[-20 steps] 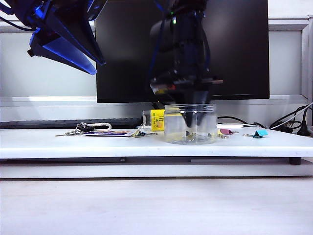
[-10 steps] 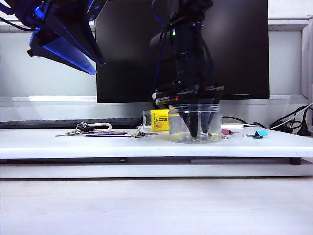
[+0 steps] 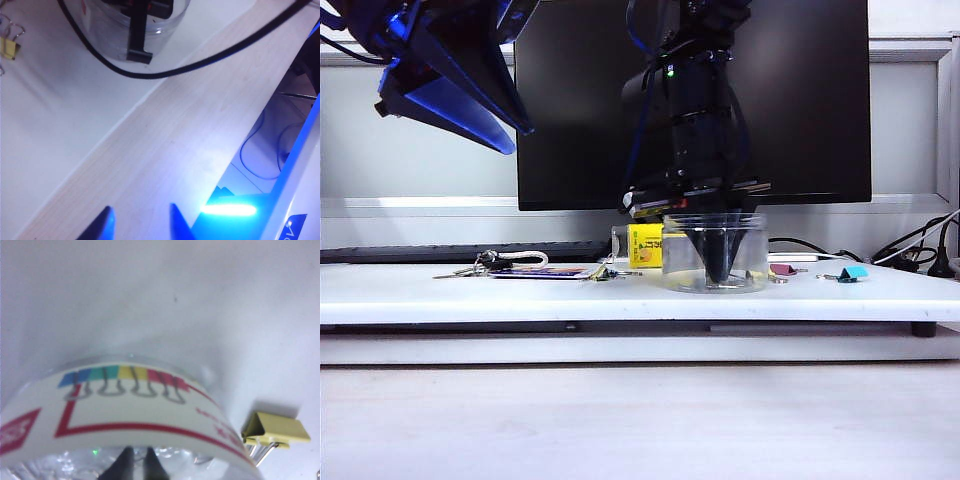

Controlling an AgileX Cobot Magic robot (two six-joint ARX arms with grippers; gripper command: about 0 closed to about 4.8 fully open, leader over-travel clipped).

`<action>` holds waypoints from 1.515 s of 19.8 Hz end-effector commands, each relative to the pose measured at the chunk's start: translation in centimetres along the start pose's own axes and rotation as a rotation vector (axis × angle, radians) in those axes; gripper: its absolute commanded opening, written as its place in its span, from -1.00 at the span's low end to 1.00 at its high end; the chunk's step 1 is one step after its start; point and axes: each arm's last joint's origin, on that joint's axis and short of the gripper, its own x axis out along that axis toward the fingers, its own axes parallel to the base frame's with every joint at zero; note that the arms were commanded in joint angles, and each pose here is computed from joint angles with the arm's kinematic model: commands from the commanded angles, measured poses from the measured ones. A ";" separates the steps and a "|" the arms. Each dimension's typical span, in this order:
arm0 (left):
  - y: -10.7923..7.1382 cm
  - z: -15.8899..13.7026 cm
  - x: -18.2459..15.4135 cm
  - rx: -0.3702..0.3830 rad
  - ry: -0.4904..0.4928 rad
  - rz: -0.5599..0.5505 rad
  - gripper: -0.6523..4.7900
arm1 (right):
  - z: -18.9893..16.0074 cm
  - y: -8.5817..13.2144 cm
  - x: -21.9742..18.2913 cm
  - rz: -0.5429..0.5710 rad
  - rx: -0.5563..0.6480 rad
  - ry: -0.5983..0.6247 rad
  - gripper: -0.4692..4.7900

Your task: Take the clips out of the round transparent plastic box and place them on the table.

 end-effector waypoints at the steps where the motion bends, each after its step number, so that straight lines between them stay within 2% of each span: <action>1: -0.1 0.1 -0.1 0.015 -0.012 -0.003 -0.20 | -0.1 0.2 0.1 -0.079 -0.040 0.015 -0.65; 4: -0.1 0.1 -0.1 0.020 -0.018 -0.002 -0.20 | 0.1 0.2 0.0 -0.084 -0.079 -0.004 -0.49; 7: -0.1 0.2 -0.1 0.024 -0.023 -0.001 -0.20 | 0.4 0.7 -0.1 -0.082 -0.122 -0.029 -0.47; 9: 0.0 0.2 -0.1 0.026 -0.027 0.000 -0.20 | 0.5 1.0 -0.1 -0.072 -0.144 -0.043 -0.37; 18: 0.0 0.2 -0.1 0.035 -0.027 0.000 -0.21 | 0.9 3.1 -0.7 -0.067 -0.263 -0.099 -0.37; 24: 0.0 0.2 -0.1 0.042 -0.027 0.000 -0.21 | 0.9 2.8 -2.6 -0.031 -0.287 -0.194 -0.38; 30: -0.1 0.2 -0.1 0.038 -0.020 -0.005 -0.20 | 1.1 2.6 -2.4 -0.010 -0.274 -0.209 -0.38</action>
